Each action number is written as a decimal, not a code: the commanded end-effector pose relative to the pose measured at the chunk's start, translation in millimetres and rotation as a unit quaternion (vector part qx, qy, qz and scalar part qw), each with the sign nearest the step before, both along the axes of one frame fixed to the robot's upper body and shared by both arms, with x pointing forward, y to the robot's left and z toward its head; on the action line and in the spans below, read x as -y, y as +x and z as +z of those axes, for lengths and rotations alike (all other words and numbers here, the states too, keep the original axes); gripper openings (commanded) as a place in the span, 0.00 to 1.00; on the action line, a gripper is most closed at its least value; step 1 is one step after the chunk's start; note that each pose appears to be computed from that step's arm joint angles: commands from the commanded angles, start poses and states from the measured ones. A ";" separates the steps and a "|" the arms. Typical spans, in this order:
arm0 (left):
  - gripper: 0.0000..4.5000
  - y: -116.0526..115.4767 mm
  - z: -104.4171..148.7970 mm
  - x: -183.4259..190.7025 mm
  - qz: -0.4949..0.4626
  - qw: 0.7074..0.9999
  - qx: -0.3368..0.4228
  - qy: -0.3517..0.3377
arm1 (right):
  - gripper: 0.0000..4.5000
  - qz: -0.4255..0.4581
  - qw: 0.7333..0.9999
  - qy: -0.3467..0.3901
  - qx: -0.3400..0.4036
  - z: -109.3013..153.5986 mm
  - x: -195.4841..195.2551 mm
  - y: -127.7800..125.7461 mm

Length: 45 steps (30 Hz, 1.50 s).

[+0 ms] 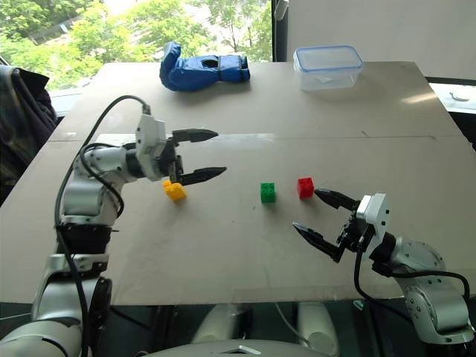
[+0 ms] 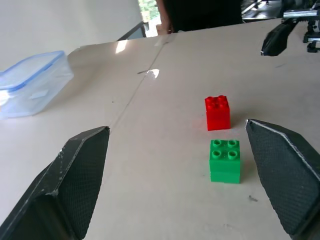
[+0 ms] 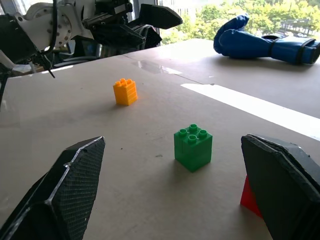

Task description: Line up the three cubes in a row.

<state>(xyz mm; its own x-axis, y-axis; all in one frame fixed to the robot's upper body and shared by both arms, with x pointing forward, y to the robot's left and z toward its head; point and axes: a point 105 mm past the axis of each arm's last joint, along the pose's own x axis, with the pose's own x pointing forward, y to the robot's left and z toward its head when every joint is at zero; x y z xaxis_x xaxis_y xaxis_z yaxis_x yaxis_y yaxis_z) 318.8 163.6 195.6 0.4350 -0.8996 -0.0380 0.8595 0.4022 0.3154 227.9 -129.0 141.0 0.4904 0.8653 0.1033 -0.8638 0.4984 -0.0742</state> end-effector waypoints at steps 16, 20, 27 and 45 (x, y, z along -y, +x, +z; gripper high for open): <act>0.99 -50.7 -50.9 -41.0 0.505 0.862 -0.012 -0.052 | 1.00 0.106 0.994 0.012 0.031 18.8 -27.6 18.4; 0.99 -43.0 -67.7 -32.1 0.533 0.843 -0.033 -0.062 | 1.00 0.109 0.993 0.013 0.033 20.6 -29.5 16.9; 0.99 -29.5 -86.3 -25.7 0.545 0.832 -0.064 -0.080 | 1.00 0.095 0.995 0.008 0.038 23.9 -28.9 17.1; 0.99 -5.7 -106.1 -18.8 0.601 0.791 -0.083 -0.081 | 1.00 0.067 0.996 0.004 0.052 24.7 -24.3 23.3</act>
